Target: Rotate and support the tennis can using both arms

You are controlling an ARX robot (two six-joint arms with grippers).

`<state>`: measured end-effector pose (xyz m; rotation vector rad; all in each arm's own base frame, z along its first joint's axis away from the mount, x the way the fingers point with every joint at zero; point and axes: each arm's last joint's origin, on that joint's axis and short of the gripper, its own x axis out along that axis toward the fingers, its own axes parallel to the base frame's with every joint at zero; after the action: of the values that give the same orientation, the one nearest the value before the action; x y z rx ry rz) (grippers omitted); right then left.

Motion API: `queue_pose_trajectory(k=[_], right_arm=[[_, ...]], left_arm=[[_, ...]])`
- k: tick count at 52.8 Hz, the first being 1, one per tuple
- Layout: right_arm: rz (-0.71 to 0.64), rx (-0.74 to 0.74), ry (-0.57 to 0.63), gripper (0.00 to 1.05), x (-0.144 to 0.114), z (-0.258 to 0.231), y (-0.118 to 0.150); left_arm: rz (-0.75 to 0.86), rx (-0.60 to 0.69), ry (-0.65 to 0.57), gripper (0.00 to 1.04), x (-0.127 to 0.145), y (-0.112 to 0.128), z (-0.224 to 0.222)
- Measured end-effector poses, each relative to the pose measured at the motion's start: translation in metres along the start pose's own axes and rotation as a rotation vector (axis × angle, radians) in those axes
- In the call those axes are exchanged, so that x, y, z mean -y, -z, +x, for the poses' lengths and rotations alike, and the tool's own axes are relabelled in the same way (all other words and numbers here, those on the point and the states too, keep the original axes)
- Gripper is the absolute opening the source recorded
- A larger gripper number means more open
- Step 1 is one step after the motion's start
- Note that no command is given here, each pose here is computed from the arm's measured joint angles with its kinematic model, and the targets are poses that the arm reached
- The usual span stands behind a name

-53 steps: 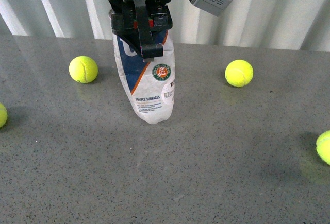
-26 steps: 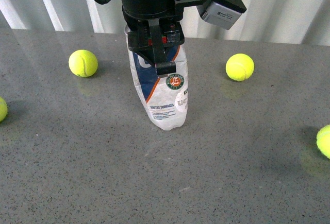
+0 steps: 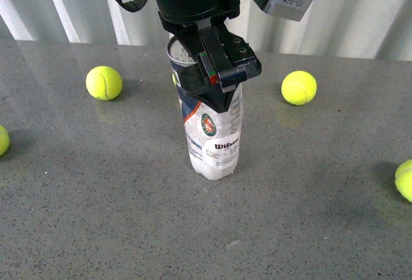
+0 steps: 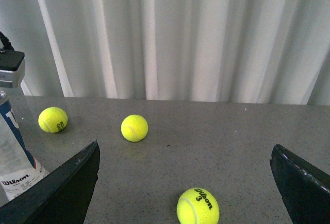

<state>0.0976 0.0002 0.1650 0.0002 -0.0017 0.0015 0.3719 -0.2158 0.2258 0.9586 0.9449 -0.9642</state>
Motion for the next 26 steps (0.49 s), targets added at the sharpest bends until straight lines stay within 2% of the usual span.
queue_pose_trajectory(k=[5, 26], right_arm=[[0.0, 0.0, 0.0, 0.98, 0.0, 0.0, 0.0], [0.0, 0.0, 0.0, 0.98, 0.0, 0.0, 0.0]], left_arm=[[-0.006, 0.019, -0.002, 0.99, 0.004, 0.002, -0.011], [-0.075, 0.054, -0.027, 0.98, 0.013, 0.011, -0.027]])
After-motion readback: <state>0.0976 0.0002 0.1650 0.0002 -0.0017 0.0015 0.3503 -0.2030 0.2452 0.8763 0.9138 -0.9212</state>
